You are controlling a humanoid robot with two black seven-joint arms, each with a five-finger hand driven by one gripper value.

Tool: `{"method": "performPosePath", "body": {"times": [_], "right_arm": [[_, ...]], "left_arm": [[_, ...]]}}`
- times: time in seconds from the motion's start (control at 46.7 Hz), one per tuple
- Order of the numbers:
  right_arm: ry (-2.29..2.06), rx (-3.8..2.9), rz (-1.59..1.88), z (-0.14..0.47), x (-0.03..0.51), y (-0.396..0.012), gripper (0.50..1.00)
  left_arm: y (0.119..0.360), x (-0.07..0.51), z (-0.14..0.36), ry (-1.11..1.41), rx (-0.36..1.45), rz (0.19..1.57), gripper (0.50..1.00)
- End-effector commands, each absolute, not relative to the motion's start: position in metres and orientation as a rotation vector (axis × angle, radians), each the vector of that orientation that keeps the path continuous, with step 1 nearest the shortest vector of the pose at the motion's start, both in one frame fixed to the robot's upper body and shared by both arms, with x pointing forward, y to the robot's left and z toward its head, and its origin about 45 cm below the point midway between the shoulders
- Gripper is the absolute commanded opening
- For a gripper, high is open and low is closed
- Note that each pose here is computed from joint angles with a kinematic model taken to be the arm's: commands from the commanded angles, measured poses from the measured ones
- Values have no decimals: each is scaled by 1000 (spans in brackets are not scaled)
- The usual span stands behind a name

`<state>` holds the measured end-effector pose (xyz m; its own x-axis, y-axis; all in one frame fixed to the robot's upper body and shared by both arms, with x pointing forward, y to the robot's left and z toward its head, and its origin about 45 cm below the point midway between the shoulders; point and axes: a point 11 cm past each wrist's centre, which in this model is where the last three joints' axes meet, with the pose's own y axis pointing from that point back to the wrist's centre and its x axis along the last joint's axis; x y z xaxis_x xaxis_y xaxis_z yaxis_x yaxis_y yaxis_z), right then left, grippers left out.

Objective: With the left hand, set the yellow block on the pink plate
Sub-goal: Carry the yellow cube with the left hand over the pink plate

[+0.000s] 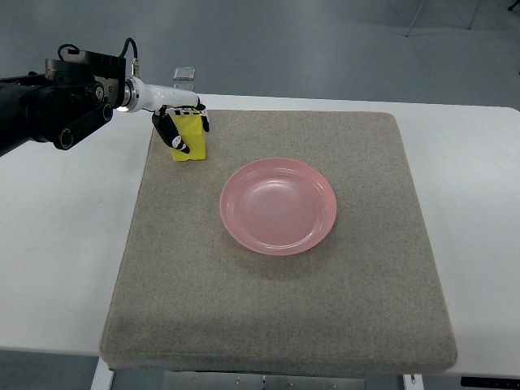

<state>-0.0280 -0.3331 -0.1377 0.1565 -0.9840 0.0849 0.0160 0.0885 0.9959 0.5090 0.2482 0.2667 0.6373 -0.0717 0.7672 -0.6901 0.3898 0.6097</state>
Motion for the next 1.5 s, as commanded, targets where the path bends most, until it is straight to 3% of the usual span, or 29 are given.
{"method": "performPosePath", "body": {"times": [0.0,0.343,0.514,1.05,1.479], "right_arm": [[-1116,1199,-1041,-138,-28,-333,924],[-1117,1198,-1042,-138,-28,-333,924],[-1118,1199,-1041,-138,-28,-333,924],[-1118,1199,-1041,-138,-28,-333,924],[-1117,1198,-1042,-138,-28,-333,924]], "left_arm": [[247,511,272,-827,1114,465,609],[250,520,293,-851,1105,518,606],[237,522,305,-869,1064,516,613],[135,476,306,-923,845,264,613],[100,449,293,-991,827,99,611]]}}
